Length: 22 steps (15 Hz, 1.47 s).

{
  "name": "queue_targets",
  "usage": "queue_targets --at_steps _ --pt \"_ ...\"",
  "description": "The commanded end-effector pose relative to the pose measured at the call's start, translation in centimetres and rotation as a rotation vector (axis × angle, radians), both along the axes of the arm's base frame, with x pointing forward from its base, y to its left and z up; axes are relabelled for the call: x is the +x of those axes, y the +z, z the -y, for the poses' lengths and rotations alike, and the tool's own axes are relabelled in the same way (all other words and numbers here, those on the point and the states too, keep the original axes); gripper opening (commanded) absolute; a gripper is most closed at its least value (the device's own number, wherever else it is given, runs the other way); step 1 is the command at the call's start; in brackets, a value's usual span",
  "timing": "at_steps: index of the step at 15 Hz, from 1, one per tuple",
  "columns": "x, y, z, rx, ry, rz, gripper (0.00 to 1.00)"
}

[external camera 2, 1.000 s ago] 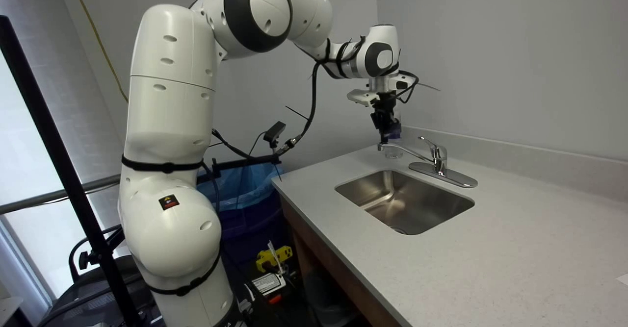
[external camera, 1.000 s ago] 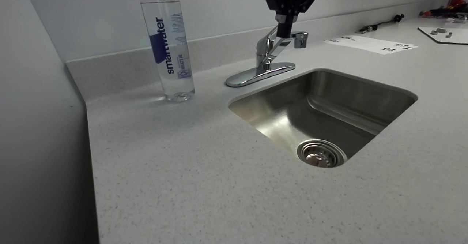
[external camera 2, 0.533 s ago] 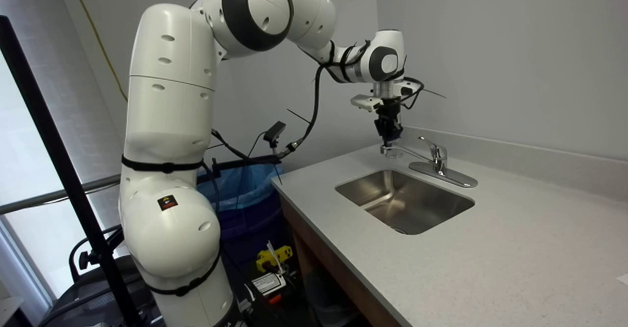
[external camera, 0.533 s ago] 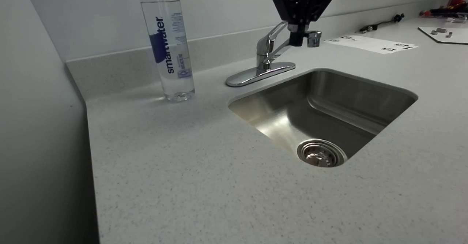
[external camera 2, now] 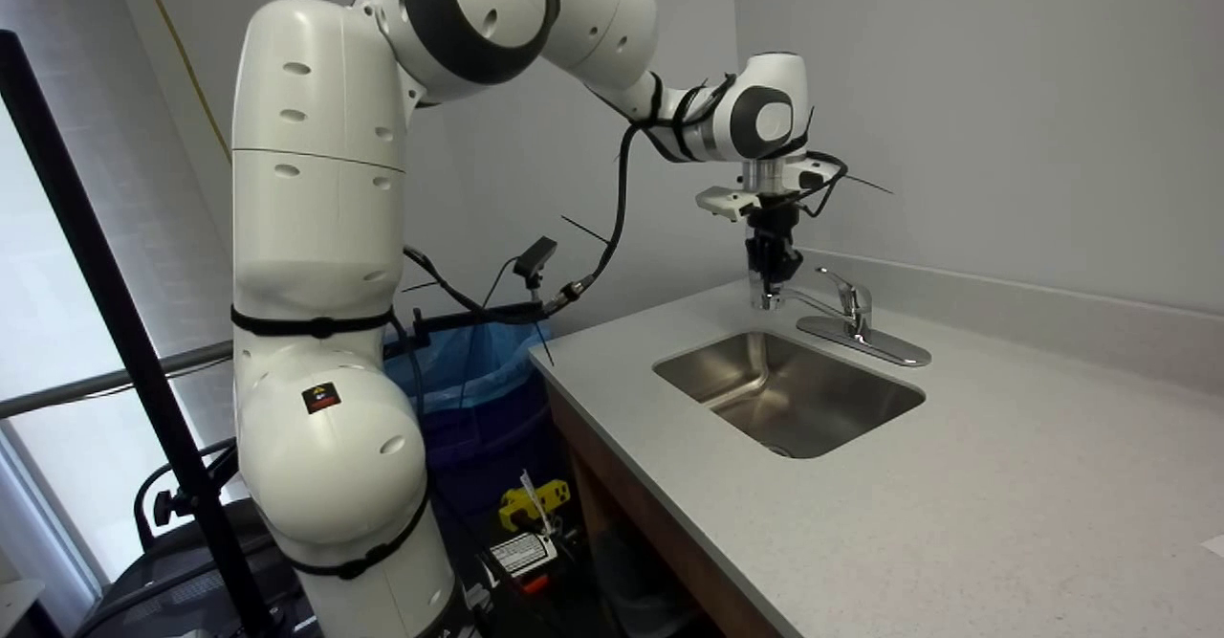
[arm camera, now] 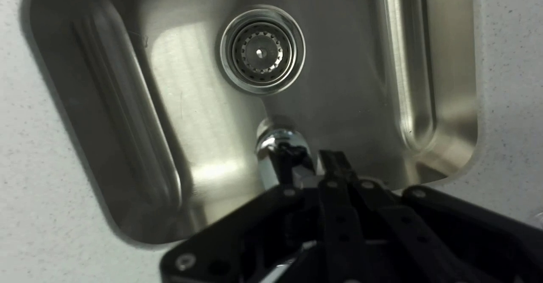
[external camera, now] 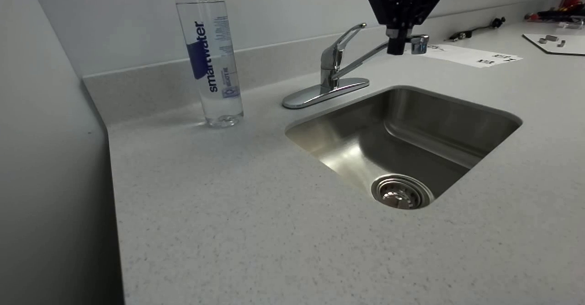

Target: Turn the faucet fully to the right

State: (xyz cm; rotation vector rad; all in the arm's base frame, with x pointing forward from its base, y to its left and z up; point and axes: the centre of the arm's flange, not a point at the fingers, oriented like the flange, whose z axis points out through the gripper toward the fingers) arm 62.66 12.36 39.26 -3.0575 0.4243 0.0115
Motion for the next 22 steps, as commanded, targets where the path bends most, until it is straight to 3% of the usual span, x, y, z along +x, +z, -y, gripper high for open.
queue_targets --at_steps 1,11,22 --pt "-1.5 -1.5 3.7 -0.016 -0.030 -0.035 0.00" --pt "0.3 -1.7 8.0 -0.021 -0.103 -0.032 0.00" --pt "4.7 -1.4 12.6 -0.063 -0.199 0.052 0.00"
